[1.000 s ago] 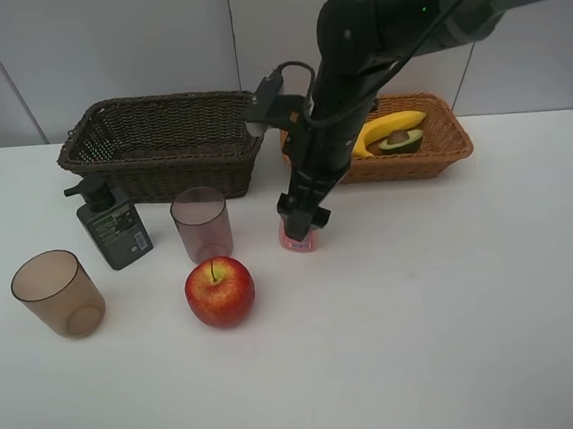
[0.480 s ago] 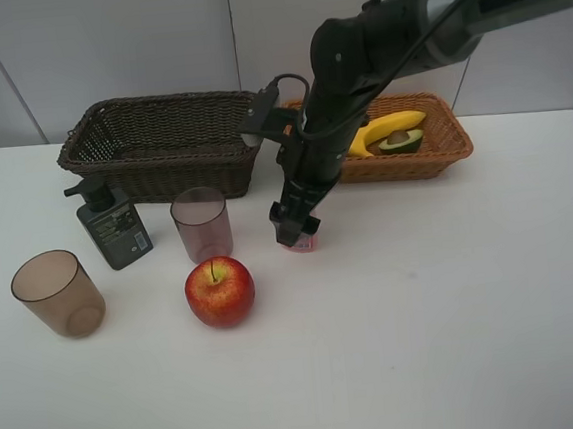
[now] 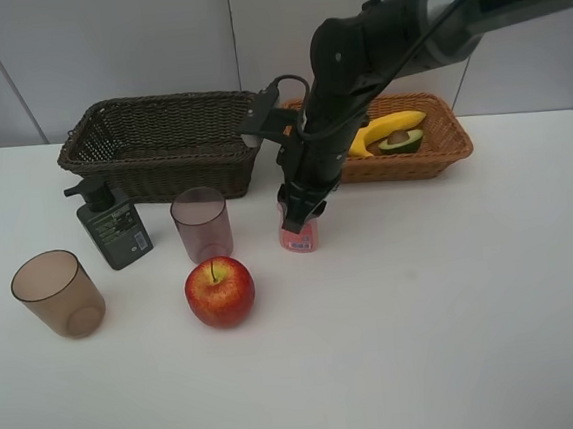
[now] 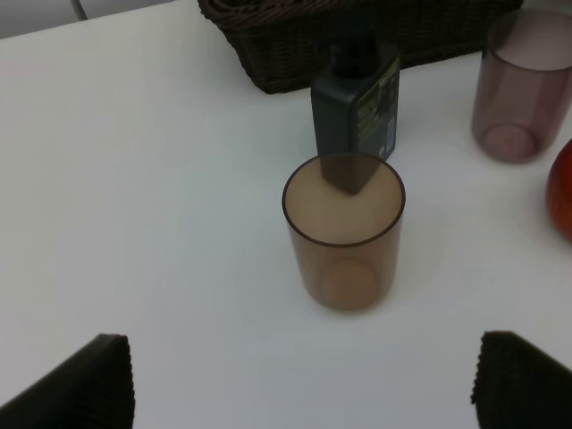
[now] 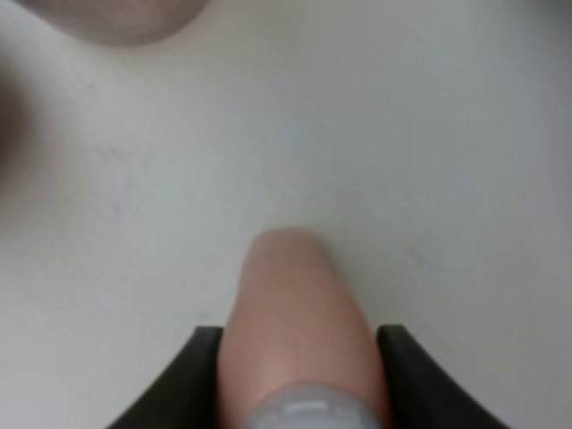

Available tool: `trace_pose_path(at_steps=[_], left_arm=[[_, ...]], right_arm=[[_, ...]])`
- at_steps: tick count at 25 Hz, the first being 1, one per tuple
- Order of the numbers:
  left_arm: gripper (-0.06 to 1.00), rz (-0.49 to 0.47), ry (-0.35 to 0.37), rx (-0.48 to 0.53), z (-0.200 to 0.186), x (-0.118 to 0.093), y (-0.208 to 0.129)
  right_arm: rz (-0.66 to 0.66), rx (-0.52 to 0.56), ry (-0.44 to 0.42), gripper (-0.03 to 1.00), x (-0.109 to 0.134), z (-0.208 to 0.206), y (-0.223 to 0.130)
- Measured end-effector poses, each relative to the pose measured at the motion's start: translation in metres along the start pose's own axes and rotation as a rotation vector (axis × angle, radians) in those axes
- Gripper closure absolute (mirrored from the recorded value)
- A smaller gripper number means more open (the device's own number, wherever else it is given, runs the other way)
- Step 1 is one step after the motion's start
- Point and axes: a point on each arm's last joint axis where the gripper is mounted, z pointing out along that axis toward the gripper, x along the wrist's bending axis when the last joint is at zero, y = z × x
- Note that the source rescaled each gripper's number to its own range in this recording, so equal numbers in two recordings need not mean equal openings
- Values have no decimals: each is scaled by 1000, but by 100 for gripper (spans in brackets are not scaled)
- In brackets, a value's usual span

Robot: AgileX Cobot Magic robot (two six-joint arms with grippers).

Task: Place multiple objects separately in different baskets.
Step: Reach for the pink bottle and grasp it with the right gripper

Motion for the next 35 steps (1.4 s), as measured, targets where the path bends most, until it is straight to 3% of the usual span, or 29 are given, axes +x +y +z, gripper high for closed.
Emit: trace_pose_path(at_steps=[27,35], left_arm=[[-6,0,0,0,0,0,0],[-6,0,0,0,0,0,0]], right_arm=[[2,-1,1,95,0,0,0],[0,4,8,96,2,-17,0]])
